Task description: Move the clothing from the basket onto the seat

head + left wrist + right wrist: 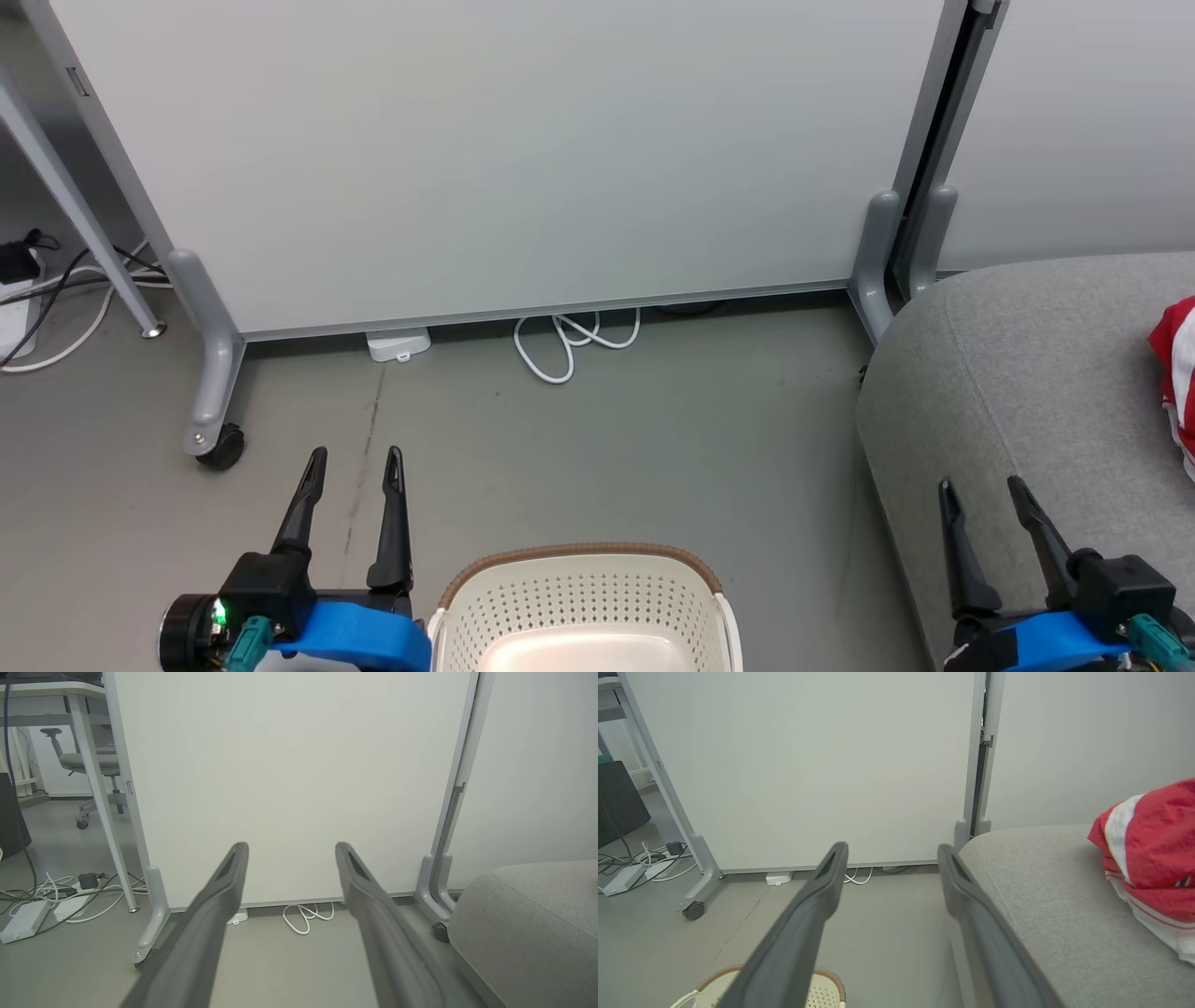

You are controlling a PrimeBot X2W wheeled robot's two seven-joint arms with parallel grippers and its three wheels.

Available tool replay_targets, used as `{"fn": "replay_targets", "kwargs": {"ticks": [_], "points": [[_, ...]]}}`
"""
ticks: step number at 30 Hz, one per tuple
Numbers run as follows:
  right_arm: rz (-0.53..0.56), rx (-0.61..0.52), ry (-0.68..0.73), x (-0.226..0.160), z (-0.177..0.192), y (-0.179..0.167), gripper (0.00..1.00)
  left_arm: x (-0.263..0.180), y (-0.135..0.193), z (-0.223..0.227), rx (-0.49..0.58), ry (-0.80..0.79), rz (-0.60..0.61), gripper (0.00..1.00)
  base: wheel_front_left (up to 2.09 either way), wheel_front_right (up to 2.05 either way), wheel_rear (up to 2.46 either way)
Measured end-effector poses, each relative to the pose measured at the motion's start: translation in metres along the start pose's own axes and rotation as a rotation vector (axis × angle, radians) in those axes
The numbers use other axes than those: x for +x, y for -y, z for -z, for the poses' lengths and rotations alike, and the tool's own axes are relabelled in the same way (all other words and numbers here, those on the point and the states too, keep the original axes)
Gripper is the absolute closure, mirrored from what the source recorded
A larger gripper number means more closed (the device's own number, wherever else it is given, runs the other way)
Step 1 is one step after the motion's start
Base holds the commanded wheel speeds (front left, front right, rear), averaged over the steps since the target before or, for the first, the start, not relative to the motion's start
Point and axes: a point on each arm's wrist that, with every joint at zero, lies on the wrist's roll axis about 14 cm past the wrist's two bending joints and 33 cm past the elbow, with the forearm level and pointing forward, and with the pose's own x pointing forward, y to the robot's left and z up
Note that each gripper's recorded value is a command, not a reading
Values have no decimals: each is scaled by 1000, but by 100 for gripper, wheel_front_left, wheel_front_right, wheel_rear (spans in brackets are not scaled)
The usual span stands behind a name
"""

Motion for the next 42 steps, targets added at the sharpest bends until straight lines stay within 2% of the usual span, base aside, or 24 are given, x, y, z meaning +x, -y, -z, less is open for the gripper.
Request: {"fn": "replay_targets", "kwargs": {"ticks": [18, 19, 25, 42], "points": [[12, 27, -20, -7, 7, -1, 0, -6, -4, 7, -11, -21, -20, 0, 0, 0, 0], [12, 28, -26, -7, 9, -2, 100, -7, -4, 9, -12, -27, -21, 100, 0, 0, 0], [22, 44, -99, -14, 30, -1, 100, -24, -7, 39, -30, -129, -39, 100, 0, 0, 0], [113, 354, -118, -14, 33, 10, 100, -22, -25, 45, -336, -165, -147, 100, 0, 0, 0]]}}
